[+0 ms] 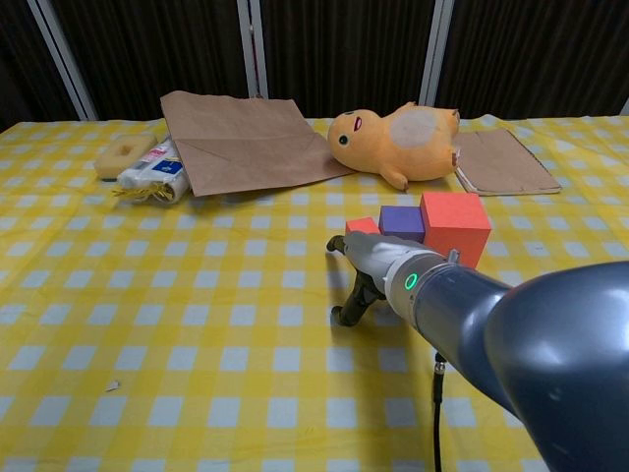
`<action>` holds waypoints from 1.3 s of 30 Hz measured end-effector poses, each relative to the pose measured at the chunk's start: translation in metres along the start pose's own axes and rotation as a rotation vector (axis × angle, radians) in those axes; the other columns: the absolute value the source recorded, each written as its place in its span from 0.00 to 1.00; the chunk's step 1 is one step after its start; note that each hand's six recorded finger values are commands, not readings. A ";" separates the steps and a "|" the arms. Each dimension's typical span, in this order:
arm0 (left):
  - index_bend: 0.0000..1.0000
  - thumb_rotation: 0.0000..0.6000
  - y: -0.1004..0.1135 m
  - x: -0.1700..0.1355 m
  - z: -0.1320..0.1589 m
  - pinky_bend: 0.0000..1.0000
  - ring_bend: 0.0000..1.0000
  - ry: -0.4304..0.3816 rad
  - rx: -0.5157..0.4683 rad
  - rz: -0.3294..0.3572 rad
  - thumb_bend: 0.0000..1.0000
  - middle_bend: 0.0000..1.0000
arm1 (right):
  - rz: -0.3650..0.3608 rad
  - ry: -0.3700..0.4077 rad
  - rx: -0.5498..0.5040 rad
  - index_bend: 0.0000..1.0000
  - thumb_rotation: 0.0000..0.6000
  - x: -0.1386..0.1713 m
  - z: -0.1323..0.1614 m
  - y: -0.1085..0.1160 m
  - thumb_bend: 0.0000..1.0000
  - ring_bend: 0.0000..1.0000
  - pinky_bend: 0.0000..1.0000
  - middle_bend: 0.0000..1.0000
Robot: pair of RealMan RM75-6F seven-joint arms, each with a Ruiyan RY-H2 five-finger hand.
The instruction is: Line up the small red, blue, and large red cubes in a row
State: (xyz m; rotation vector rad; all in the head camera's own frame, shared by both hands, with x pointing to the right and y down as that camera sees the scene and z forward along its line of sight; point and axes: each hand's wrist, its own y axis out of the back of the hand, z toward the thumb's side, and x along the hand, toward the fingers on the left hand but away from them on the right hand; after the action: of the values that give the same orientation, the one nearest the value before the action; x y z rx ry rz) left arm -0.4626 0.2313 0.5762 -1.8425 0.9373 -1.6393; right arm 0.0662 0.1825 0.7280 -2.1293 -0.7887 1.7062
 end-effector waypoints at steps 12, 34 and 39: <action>0.00 1.00 0.000 0.000 -0.001 0.00 0.00 0.000 -0.009 -0.004 0.00 0.00 | -0.022 -0.030 -0.007 0.00 1.00 -0.010 -0.004 0.001 0.50 1.00 1.00 1.00; 0.00 1.00 0.000 -0.001 0.001 0.00 0.00 -0.003 -0.004 -0.006 0.00 0.00 | -0.076 -0.092 -0.018 0.00 1.00 -0.011 -0.028 0.012 0.50 1.00 1.00 1.00; 0.00 1.00 0.000 -0.001 0.001 0.00 0.00 -0.002 -0.003 -0.005 0.00 0.00 | -0.071 -0.088 -0.020 0.00 1.00 -0.008 -0.029 0.013 0.50 1.00 1.00 1.00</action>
State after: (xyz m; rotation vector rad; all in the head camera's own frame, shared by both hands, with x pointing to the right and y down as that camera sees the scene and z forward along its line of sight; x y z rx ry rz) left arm -0.4615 0.2321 0.5759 -1.8502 0.9354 -1.6396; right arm 0.0962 0.1704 0.7351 -2.0250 -0.8988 1.7727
